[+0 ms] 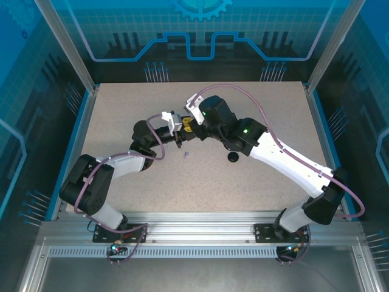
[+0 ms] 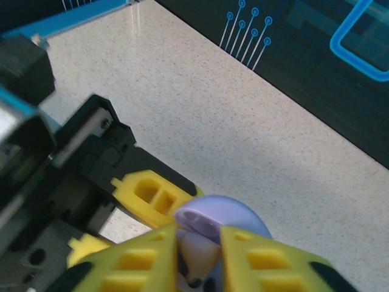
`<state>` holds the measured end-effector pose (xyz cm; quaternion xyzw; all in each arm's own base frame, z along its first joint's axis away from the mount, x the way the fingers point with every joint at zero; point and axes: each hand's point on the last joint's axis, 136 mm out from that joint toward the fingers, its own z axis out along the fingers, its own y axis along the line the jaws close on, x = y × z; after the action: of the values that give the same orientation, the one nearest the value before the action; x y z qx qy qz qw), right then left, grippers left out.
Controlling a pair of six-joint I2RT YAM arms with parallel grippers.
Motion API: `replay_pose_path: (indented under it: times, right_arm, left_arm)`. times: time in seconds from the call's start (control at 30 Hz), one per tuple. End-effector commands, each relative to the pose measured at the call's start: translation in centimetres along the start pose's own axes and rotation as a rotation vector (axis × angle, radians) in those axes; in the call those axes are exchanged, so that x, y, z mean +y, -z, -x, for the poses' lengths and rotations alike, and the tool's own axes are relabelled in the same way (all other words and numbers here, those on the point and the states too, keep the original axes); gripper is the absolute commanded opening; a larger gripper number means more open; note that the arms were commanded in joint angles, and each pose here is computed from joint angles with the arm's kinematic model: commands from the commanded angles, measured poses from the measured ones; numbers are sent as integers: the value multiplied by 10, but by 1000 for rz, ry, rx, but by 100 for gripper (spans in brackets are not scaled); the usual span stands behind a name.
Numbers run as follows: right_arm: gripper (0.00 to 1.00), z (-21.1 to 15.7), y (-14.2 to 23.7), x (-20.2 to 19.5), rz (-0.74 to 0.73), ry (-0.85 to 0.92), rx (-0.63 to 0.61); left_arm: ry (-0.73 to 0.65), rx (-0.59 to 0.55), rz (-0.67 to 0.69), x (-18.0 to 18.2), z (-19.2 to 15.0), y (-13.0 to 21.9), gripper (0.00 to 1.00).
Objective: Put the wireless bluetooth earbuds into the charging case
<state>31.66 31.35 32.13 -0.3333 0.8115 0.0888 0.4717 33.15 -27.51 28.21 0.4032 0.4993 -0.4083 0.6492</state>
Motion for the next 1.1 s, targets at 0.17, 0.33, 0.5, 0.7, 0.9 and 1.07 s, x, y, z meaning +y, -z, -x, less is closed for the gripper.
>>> replay_pose_path:
  times: [0.17,0.33,0.5,0.7,0.9,1.07]
  right_arm:
    - [60,59,58,-23,18,-271,-188]
    - [63,47,79,-69,-108,-480,-209]
    - [64,-6,63,-103,-240,-670,-109]
    - [64,-67,7,-94,-283,-782,69]
    - [61,-118,-64,-60,-258,-858,271]
    - [57,-152,-116,-20,-247,-873,444]
  left_arm:
    - [-99,-74,39,4,22,-2,0]
    - [-107,-94,93,11,26,2,0]
    - [-92,-143,192,28,37,18,0]
    - [-102,-177,310,45,54,37,0]
    - [-96,-212,411,60,68,54,0]
    - [-62,-234,460,70,76,66,0]
